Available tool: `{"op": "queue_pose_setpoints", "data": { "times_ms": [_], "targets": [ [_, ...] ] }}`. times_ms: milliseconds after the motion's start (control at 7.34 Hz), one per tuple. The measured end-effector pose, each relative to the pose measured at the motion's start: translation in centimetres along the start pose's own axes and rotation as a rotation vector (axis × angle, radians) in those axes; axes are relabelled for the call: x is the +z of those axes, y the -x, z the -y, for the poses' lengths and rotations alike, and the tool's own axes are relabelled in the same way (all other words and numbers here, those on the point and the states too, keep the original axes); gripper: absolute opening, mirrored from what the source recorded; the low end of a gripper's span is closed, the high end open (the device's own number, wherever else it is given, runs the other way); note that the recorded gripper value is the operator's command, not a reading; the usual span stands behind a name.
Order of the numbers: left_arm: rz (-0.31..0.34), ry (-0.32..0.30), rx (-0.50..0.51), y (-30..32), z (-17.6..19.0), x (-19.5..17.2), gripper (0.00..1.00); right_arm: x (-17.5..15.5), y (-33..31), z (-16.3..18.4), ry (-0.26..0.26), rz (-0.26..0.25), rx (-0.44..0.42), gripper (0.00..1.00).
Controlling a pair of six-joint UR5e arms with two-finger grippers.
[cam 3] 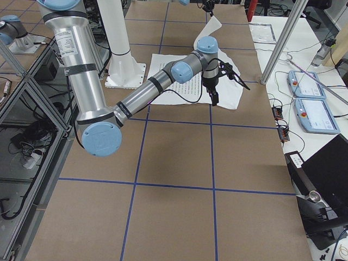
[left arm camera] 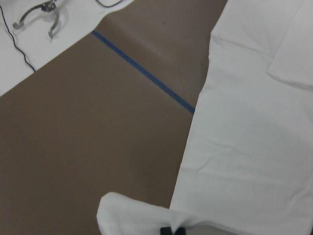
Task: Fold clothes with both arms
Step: 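Fold the held sleeve across the shirt body toward the right gripper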
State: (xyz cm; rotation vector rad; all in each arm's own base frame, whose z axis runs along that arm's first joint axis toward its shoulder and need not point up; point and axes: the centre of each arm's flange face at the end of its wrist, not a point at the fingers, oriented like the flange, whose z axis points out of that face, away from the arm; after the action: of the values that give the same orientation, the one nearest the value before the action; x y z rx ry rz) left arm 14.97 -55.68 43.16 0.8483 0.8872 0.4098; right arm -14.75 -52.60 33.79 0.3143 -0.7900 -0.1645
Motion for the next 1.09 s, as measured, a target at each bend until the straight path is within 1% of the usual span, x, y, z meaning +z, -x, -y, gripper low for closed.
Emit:
{"op": "queue_pose_setpoints", "data": {
  "times_ms": [136, 273, 409, 545, 681, 818, 954, 1090],
  "targets": [
    [-0.020, -0.036, -0.071, -1.8, 4.9, 0.4, 0.00, 0.1, 0.0, 0.0, 0.001, -0.001, 0.002, 1.00],
    [-0.057, -0.066, -0.141, -4.6, 9.1, 1.1, 0.00, 0.1, -0.1, 0.0, 0.002, -0.002, 0.003, 1.00],
    [-0.094, -0.086, -0.203, -8.2, 12.0, 2.5, 0.00, 0.1, -0.1, 0.0, 0.002, -0.003, 0.005, 1.00],
    [-0.123, -0.101, -0.259, -12.3, 14.1, 4.3, 0.00, 0.2, -0.2, 0.0, 0.003, -0.005, 0.006, 1.00],
    [-0.150, -0.104, -0.316, -16.8, 16.6, 6.0, 0.00, 0.2, -0.2, 0.0, 0.004, -0.006, 0.007, 1.00],
    [-0.160, -0.101, -0.381, -22.2, 19.8, 7.6, 0.00, 0.2, -0.3, -0.1, 0.005, -0.006, 0.008, 1.00],
    [-0.156, -0.102, -0.432, -27.4, 22.3, 9.4, 0.00, 0.3, -0.3, -0.1, 0.006, -0.007, 0.009, 1.00],
    [-0.153, -0.102, -0.462, -31.6, 23.8, 11.3, 0.00, 0.4, -0.4, -0.1, 0.007, -0.008, 0.010, 1.00]
  ]
}}
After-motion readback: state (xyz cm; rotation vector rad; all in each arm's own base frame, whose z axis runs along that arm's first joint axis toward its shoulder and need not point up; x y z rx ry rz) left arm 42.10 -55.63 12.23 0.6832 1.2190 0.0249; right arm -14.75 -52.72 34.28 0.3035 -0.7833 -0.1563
